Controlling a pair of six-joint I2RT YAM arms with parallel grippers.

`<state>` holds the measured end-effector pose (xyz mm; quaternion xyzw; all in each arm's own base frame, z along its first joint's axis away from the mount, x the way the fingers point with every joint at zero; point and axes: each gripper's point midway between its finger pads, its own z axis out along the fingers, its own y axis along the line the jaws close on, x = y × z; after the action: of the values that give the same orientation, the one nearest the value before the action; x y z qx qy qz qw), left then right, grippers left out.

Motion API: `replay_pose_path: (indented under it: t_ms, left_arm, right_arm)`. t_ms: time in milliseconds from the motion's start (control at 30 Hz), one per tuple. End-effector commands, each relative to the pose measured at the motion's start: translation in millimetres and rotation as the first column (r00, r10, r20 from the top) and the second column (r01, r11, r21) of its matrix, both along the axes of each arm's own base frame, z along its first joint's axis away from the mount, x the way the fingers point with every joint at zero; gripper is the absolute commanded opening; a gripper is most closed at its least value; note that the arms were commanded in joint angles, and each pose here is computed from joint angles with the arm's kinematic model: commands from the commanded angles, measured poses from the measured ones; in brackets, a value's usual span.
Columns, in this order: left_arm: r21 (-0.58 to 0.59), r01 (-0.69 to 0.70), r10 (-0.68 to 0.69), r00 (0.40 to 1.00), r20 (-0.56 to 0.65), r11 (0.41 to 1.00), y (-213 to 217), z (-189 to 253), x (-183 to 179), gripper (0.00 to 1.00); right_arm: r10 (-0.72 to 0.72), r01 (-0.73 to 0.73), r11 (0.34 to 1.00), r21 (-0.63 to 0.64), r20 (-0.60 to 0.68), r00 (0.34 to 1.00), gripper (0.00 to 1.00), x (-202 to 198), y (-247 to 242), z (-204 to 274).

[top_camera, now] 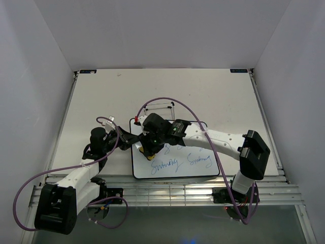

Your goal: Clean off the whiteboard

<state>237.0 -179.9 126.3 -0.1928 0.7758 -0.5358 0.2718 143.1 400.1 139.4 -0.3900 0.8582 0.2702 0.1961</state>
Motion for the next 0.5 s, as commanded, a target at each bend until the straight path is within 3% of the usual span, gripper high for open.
replay_pose_path:
  t_ms: [0,300,467]
  left_arm:
    - [0.047,-0.043,0.034,0.984,0.177,0.998,4,29,19,0.00]
    - [0.049,-0.038,0.029,0.985,0.171,0.998,4,25,16,0.00]
    - [0.051,-0.037,0.028,0.985,0.171,0.998,4,25,16,0.00]
  right_arm:
    - [-0.050,0.053,0.993,-0.108,0.026,0.998,0.24,13,-23,-25]
    - [-0.199,0.199,0.965,-0.169,0.016,0.980,0.24,49,-91,-46]
    - [-0.156,0.151,0.981,-0.122,-0.035,0.987,0.19,42,-79,-40]
